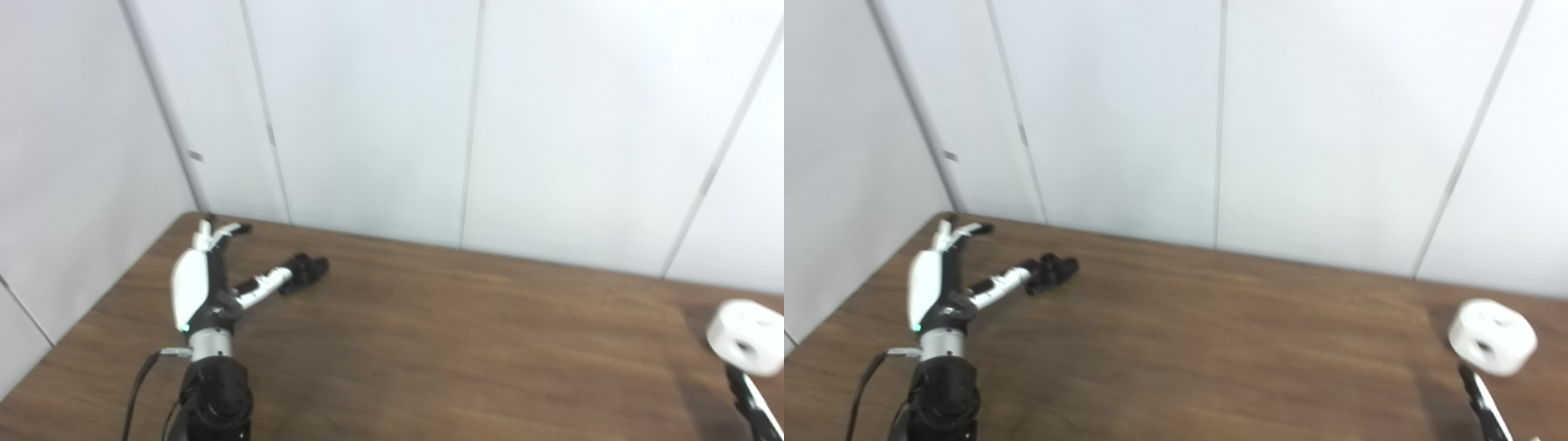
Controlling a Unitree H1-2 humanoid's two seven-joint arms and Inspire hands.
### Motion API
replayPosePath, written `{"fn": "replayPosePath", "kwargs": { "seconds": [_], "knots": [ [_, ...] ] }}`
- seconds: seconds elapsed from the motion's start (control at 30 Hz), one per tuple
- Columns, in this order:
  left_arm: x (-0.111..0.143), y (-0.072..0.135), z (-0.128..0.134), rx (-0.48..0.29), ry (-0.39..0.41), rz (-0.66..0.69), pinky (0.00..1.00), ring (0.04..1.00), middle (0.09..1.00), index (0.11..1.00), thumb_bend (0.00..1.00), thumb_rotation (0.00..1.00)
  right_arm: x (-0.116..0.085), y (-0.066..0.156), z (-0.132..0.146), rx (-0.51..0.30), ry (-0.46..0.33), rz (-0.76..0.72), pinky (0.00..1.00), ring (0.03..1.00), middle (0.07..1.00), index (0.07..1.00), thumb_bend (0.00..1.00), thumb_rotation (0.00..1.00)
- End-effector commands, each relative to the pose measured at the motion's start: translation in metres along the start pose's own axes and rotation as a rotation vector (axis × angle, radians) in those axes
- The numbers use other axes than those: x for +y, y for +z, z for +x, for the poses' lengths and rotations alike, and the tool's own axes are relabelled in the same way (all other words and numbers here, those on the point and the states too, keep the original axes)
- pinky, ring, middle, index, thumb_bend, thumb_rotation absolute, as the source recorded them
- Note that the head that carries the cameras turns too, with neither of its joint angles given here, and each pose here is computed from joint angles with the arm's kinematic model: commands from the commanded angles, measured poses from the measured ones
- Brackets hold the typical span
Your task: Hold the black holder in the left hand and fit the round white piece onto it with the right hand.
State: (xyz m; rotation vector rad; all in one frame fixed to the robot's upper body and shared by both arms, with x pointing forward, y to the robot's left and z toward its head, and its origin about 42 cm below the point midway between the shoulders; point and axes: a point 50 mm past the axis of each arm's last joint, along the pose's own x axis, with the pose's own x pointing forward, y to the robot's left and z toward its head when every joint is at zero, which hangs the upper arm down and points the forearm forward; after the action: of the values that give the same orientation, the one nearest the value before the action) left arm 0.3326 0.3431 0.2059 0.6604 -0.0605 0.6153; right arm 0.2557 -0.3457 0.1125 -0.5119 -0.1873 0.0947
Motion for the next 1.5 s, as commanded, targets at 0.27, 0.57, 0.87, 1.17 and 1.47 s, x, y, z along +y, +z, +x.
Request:
{"fn": "replayPosePath", "kwargs": {
  "seconds": [0.27,0.57,0.87,1.17,1.47],
  "knots": [
    [-0.009,0.005,0.049,0.020,-0.127,0.084,1.00,1.000,1.000,0.829,1.00,0.40,0.013,-0.026,-0.027,0.108,0.016,0.031,1.00,1.000,1.000,1.000,0.76,0.76],
    [-0.015,0.001,0.076,0.063,-0.186,0.148,1.00,1.000,1.000,0.841,1.00,0.39,0.011,-0.025,-0.029,0.125,0.016,0.007,1.00,1.000,1.000,1.000,0.80,0.81],
    [-0.021,-0.007,0.084,0.084,-0.201,0.200,1.00,1.000,1.000,0.822,1.00,0.37,0.010,-0.024,-0.031,0.129,0.016,0.007,1.00,1.000,1.000,1.000,0.81,0.80],
    [-0.032,-0.014,0.081,0.075,-0.249,0.253,1.00,1.000,1.000,0.782,1.00,0.34,0.010,-0.024,-0.032,0.129,0.015,0.007,1.00,1.000,1.000,1.000,0.81,0.80],
    [-0.043,-0.020,0.075,0.068,-0.291,0.317,1.00,1.000,1.000,0.746,1.00,0.31,0.011,-0.023,-0.033,0.123,0.009,0.005,1.00,1.000,1.000,1.000,0.80,0.80]
  ]
}}
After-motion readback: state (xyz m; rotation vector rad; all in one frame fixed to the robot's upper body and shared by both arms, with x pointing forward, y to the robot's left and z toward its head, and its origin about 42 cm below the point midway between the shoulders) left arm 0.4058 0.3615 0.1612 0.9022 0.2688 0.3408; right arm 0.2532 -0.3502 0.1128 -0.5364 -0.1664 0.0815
